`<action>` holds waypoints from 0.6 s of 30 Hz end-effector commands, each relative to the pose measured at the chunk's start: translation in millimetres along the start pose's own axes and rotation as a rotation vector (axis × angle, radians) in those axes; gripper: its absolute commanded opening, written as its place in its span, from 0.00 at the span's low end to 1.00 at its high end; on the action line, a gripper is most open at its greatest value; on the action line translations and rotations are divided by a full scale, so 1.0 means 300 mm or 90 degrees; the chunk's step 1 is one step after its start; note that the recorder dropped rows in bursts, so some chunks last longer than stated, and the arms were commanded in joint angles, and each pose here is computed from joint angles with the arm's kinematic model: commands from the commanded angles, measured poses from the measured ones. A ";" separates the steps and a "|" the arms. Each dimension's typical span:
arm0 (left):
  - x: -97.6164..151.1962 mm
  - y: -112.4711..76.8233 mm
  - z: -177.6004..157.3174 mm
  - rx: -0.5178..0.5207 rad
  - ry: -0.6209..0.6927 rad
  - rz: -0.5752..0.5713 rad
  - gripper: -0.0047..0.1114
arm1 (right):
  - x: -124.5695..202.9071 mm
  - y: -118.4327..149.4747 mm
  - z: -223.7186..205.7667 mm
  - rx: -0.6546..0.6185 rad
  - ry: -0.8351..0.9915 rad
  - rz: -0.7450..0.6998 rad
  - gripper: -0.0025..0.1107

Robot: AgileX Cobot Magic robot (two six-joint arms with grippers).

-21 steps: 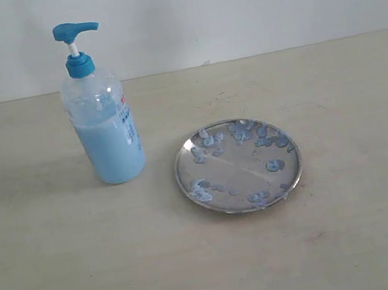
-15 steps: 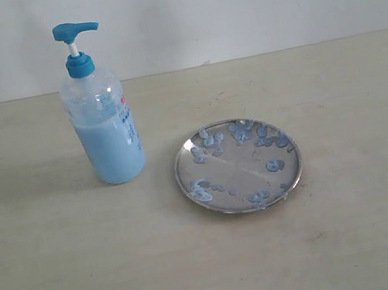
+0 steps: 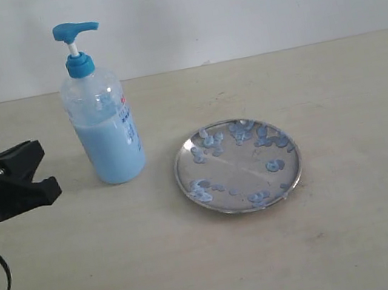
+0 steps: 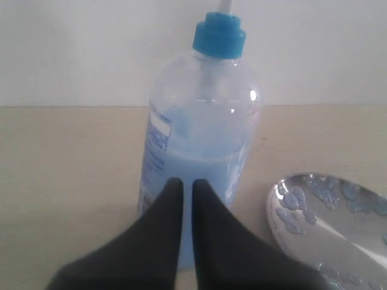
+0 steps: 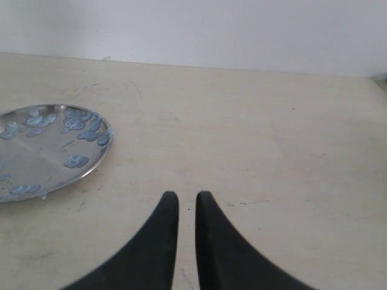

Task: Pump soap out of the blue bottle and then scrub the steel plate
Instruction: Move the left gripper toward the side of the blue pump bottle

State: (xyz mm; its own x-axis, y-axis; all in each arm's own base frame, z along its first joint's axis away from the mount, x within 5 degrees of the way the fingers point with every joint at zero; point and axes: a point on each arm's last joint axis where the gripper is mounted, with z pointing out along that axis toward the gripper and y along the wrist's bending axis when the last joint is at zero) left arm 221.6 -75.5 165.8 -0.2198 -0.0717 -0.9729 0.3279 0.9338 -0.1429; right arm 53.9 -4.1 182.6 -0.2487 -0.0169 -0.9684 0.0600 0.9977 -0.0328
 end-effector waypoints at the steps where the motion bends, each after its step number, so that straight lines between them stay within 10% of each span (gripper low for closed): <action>1: 0.026 -0.011 0.025 0.034 -0.055 0.002 0.23 | -0.003 0.000 -0.002 0.002 -0.005 0.001 0.03; 4: 0.058 -0.007 0.036 0.033 -0.032 0.000 0.48 | -0.003 0.000 -0.002 0.002 -0.005 0.001 0.03; 5: 0.062 -0.005 0.043 0.029 -0.029 -0.002 0.78 | -0.003 0.000 -0.002 0.002 -0.005 0.001 0.03; 7: 0.052 -0.005 0.054 0.029 -0.038 -0.006 0.98 | -0.003 0.000 -0.002 0.002 -0.005 0.001 0.03; 18: 0.018 -0.038 0.270 0.110 -0.036 0.084 0.98 | -0.003 0.000 -0.002 0.002 -0.005 0.001 0.03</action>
State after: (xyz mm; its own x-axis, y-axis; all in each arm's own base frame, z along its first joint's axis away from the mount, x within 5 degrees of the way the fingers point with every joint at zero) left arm 276.1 -108.0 151.2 -0.1369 -0.0095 -0.9905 0.4905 0.8681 -0.0761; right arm 53.9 -4.1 182.6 -0.2487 -0.0169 -0.9684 0.0600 0.9977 -0.0328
